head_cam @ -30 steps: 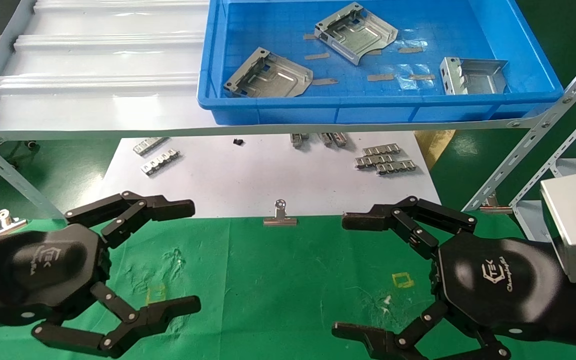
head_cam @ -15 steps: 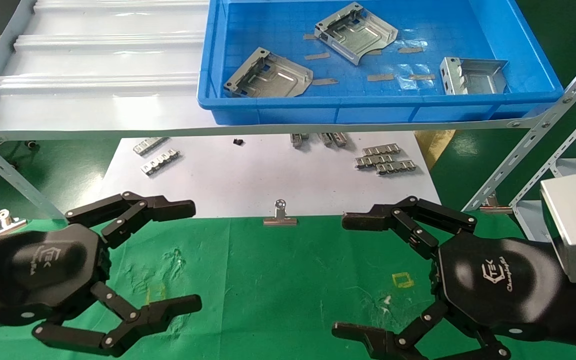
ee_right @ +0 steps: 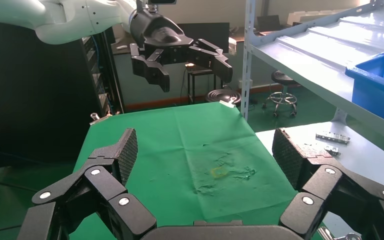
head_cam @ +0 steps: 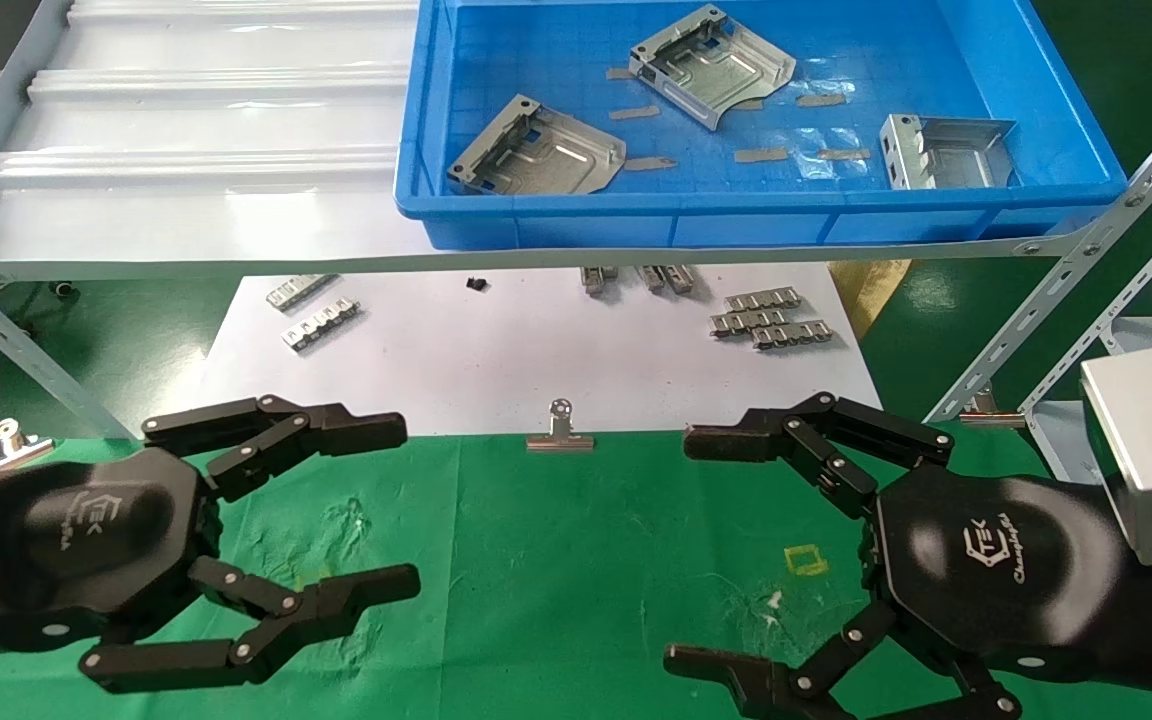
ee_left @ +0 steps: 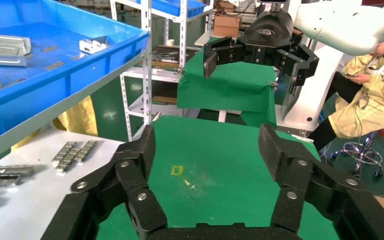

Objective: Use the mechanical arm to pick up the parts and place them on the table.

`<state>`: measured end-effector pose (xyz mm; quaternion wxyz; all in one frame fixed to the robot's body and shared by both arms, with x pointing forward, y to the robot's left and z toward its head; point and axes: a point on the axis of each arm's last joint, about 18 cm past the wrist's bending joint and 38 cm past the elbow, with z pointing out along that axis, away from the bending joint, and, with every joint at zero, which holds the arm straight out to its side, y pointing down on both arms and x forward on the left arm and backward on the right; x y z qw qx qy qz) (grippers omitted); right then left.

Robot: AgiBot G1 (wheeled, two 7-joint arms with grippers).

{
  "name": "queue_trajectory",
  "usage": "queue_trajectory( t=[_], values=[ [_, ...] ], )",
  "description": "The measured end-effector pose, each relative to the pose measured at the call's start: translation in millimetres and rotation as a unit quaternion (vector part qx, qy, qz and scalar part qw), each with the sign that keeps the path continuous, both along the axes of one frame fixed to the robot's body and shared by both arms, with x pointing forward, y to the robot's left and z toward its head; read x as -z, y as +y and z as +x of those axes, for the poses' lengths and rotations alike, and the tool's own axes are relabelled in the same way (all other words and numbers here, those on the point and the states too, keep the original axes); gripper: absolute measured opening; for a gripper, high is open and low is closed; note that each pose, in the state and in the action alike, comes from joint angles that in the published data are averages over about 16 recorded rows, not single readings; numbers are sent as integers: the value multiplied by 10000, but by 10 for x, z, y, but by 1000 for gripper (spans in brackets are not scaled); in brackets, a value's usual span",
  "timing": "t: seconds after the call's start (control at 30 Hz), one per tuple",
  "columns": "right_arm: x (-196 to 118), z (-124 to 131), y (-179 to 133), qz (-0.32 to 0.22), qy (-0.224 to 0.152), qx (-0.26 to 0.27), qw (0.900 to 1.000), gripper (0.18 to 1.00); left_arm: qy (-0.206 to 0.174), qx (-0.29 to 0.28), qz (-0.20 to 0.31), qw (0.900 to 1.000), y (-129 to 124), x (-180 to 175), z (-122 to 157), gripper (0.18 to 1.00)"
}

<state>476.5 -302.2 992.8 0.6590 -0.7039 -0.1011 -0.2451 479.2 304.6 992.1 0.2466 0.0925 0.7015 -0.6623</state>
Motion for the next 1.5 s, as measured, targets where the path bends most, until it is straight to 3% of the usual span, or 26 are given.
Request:
queue_trajectory(
  t=[0.37,0.53,0.7,0.9,1.07,1.27,1.5],
  values=[
    [-118,48,22,-64,-175,141,9997,1000,0,0,0,10000,0,0,0,594],
    [-388,229,105,-90,-409,454,9981,1000,0,0,0,10000,0,0,0,476],
    [-838,571,223,13,-631,1037,9926,1000,0,0,0,10000,0,0,0,377],
    [-1440,1101,406,251,-653,1879,9797,1000,0,0,0,10000,0,0,0,283],
    [-1762,1563,546,304,-526,2600,9637,1000,0,0,0,10000,0,0,0,233],
    [-1917,2021,707,195,-331,3315,9427,1000,0,0,0,10000,0,0,0,202],
    [-1936,2350,835,187,-154,3845,9228,997,0,0,0,10000,0,0,0,191]
  ],
)
